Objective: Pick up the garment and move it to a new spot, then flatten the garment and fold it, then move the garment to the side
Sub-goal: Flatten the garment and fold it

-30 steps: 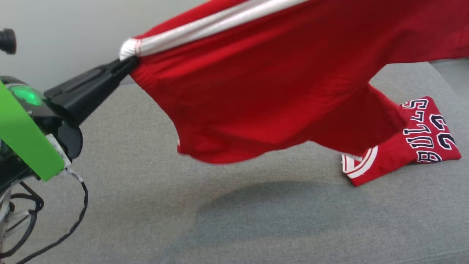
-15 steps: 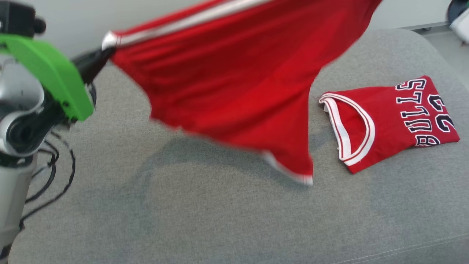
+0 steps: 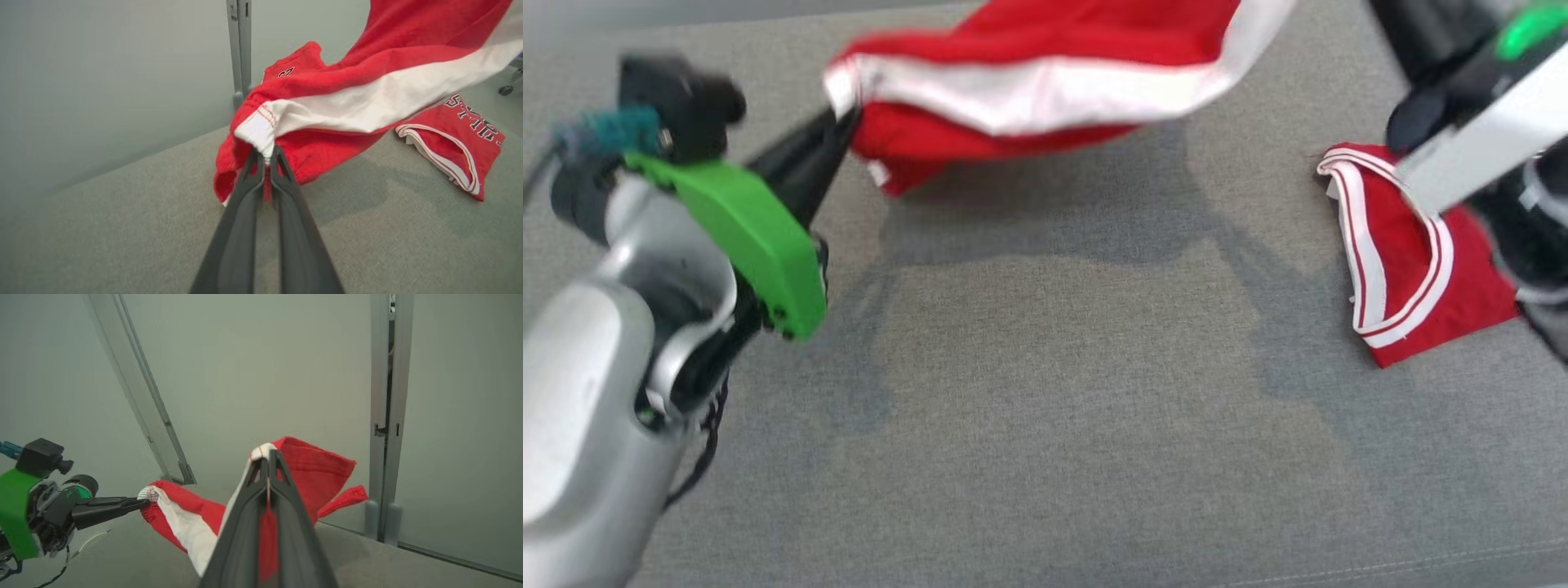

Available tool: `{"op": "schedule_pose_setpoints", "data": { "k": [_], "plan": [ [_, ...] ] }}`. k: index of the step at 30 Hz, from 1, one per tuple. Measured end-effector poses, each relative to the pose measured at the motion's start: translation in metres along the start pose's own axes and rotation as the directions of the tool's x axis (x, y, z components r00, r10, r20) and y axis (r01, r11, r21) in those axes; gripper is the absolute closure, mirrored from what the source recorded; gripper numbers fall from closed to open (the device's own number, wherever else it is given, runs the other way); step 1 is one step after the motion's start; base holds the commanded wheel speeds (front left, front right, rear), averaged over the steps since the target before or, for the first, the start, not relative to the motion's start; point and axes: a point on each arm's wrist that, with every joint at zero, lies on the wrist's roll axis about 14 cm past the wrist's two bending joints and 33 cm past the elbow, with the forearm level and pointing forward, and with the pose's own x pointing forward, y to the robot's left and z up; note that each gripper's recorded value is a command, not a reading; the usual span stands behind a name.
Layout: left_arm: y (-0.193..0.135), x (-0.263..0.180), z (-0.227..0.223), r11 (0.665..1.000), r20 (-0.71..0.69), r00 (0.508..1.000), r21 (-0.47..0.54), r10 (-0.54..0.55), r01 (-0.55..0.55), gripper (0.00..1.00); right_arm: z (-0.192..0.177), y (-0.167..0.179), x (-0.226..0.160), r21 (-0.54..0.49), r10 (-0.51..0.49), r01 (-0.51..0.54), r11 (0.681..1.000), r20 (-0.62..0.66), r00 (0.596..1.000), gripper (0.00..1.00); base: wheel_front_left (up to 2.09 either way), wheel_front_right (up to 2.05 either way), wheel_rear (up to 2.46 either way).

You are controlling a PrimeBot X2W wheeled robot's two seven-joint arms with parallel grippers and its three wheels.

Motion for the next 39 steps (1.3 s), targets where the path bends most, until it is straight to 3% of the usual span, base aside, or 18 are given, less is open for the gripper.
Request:
{"op": "schedule_pose_setpoints", "data": {
  "k": [4,8,11,14,20,22,26,28,30,32,36,39],
  "plan": [
    [0.034,-0.022,-0.120,0.983,-0.227,0.968,-0.116,0.110,-0.139,1.00,-0.123,0.004,-0.041,0.044,0.018,-0.006,0.999,-0.292,0.956,1.00,0.00,0.00,0.00],
    [0.038,-0.040,-0.180,0.964,-0.305,0.941,-0.171,0.146,-0.205,1.00,-0.193,0.015,-0.090,0.061,0.033,-0.004,0.998,-0.474,0.880,1.00,0.00,0.00,0.00],
    [0.027,-0.040,-0.189,0.948,-0.276,0.951,-0.239,0.143,-0.211,1.00,-0.211,0.006,-0.123,-0.016,0.001,-0.012,1.000,-0.562,0.827,1.00,0.00,0.00,0.00],
    [0.012,-0.049,-0.192,0.925,-0.242,0.960,-0.312,0.142,-0.215,1.00,-0.206,-0.008,-0.151,-0.078,-0.058,0.014,0.997,-0.591,0.805,1.00,0.00,0.00,0.00],
    [-0.024,-0.081,-0.211,0.890,-0.283,0.953,-0.398,0.111,-0.222,1.00,-0.208,-0.006,-0.201,-0.085,-0.127,0.095,0.992,-0.650,0.749,1.00,0.00,0.00,0.00],
    [-0.039,-0.095,-0.219,0.861,-0.309,0.946,-0.452,0.093,-0.233,1.00,-0.212,-0.001,-0.224,-0.069,-0.135,0.121,0.990,-0.696,0.705,1.00,0.00,0.00,0.00],
    [-0.071,-0.129,-0.236,0.723,-0.379,0.923,-0.619,0.067,-0.307,1.00,-0.227,0.025,-0.274,0.036,-0.097,0.209,0.977,-0.800,0.592,1.00,0.00,0.00,0.00],
    [-0.091,-0.145,-0.240,0.682,-0.403,0.915,-0.662,0.027,-0.311,1.00,-0.228,0.036,-0.296,0.082,-0.079,0.265,0.961,-0.836,0.542,1.00,0.00,0.00,0.00],
    [-0.104,-0.153,-0.235,0.664,-0.401,0.916,-0.688,-0.012,-0.293,1.00,-0.215,0.031,-0.298,0.073,-0.105,0.290,0.954,-0.826,0.553,1.00,0.00,0.00,0.00],
    [-0.113,-0.149,-0.221,0.665,-0.365,0.930,-0.706,-0.047,-0.243,1.00,-0.191,0.016,-0.280,0.032,-0.150,0.272,0.962,-0.770,0.621,1.00,0.00,0.00,0.00],
    [-0.114,-0.138,-0.195,0.666,-0.304,0.949,-0.724,-0.077,-0.178,1.00,-0.157,0.007,-0.239,0.004,-0.141,0.197,0.980,-0.683,0.717,1.00,0.00,0.00,0.00],
    [-0.110,-0.124,-0.177,0.662,-0.274,0.956,-0.736,-0.106,-0.138,1.00,-0.150,0.008,-0.218,0.037,-0.095,0.160,0.986,-0.667,0.739,1.00,0.00,0.00,0.00]
  ]
}}
